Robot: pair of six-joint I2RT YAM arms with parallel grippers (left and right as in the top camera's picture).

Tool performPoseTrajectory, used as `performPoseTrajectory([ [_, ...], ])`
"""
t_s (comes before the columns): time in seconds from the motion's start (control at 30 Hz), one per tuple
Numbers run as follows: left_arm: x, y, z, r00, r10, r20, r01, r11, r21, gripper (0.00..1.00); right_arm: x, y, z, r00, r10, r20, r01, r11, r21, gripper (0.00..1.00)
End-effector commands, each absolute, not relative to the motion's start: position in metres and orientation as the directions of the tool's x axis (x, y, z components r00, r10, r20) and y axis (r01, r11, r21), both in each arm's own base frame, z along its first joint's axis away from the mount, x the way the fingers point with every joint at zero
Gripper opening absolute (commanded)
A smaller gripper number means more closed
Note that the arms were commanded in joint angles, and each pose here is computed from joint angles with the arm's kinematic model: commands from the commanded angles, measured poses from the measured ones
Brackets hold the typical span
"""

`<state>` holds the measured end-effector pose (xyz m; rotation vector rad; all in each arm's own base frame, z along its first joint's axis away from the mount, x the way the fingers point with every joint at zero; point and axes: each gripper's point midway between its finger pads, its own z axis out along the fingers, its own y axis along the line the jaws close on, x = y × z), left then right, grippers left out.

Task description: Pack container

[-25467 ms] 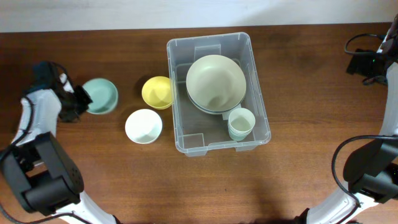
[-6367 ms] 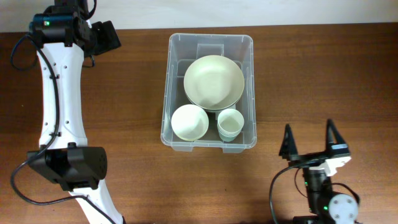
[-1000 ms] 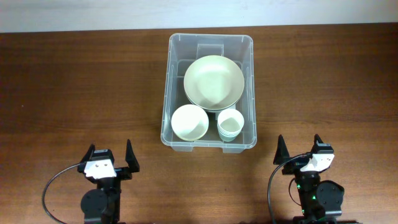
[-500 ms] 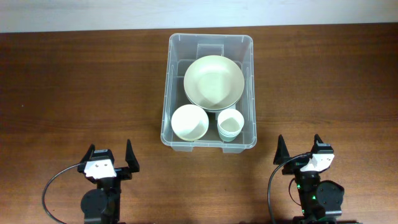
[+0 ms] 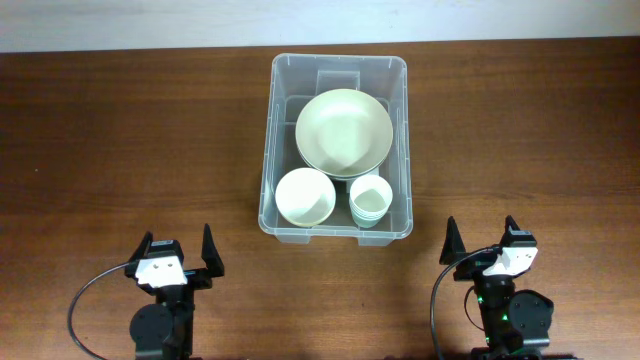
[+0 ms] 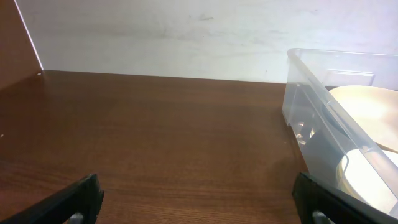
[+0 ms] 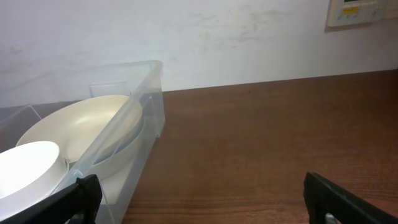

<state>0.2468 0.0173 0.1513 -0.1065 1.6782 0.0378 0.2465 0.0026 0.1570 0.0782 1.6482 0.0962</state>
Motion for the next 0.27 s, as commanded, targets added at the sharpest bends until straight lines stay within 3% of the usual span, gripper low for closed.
performPoseTrajectory([
  [0.0,0.2468,0.0147,0.1501,-0.105,-0.031,-0.994,-0.077,0.997,-0.023,1.00,0.2463,0.0008,0.1549,-0.082,0.118,-0.990,0.002,0.993,0.118,0.99],
  [0.23,0.2468,0.0147,0.1501,-0.105,-0.031,-0.994,-0.077,0.997,-0.023,0.99,0.2463,0.0008,0.1549,-0.082,0.118,-0.990,0.002,0.993,0.118,0.99],
])
